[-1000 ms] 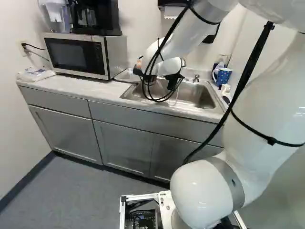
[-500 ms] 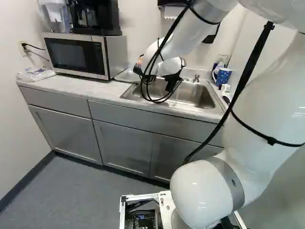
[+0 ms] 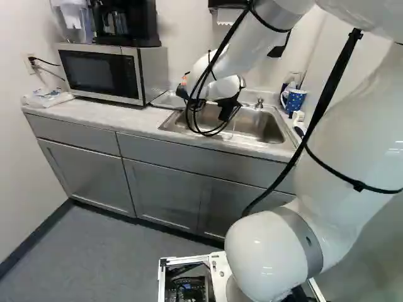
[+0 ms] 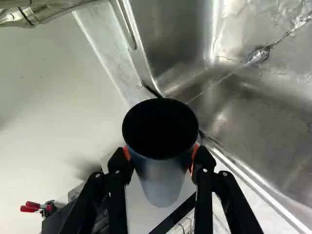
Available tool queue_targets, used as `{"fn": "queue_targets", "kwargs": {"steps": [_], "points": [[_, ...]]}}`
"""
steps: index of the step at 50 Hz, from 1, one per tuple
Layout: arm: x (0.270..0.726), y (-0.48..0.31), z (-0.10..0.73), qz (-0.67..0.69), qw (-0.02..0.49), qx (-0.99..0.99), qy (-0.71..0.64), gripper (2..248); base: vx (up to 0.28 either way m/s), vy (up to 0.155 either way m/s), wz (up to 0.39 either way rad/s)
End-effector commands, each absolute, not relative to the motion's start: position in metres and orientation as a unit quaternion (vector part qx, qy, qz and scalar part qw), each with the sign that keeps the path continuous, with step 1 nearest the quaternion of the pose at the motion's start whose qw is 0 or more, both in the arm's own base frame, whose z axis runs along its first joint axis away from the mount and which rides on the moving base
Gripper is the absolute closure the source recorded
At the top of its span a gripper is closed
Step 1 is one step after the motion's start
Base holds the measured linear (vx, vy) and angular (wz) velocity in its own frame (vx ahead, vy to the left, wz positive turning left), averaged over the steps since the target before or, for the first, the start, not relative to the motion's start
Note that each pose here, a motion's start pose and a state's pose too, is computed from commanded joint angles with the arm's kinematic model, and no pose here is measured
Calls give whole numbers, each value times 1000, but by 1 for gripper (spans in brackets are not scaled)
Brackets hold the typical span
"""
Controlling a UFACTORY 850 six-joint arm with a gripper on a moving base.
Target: Rinse the cup and place it in the tray
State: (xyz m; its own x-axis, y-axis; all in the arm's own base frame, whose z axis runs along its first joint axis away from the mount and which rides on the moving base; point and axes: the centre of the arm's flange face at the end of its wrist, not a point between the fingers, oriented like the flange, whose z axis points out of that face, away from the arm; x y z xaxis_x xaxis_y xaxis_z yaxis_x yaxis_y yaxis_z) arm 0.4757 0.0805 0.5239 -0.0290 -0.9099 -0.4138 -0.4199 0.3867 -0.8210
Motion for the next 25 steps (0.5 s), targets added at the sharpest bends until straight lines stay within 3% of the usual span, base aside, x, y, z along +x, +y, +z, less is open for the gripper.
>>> {"fn": "queue_targets", "kwargs": {"steps": [25], "points": [[476, 81, 524, -249, 491, -494, 673, 125, 0, 0, 0]]}}
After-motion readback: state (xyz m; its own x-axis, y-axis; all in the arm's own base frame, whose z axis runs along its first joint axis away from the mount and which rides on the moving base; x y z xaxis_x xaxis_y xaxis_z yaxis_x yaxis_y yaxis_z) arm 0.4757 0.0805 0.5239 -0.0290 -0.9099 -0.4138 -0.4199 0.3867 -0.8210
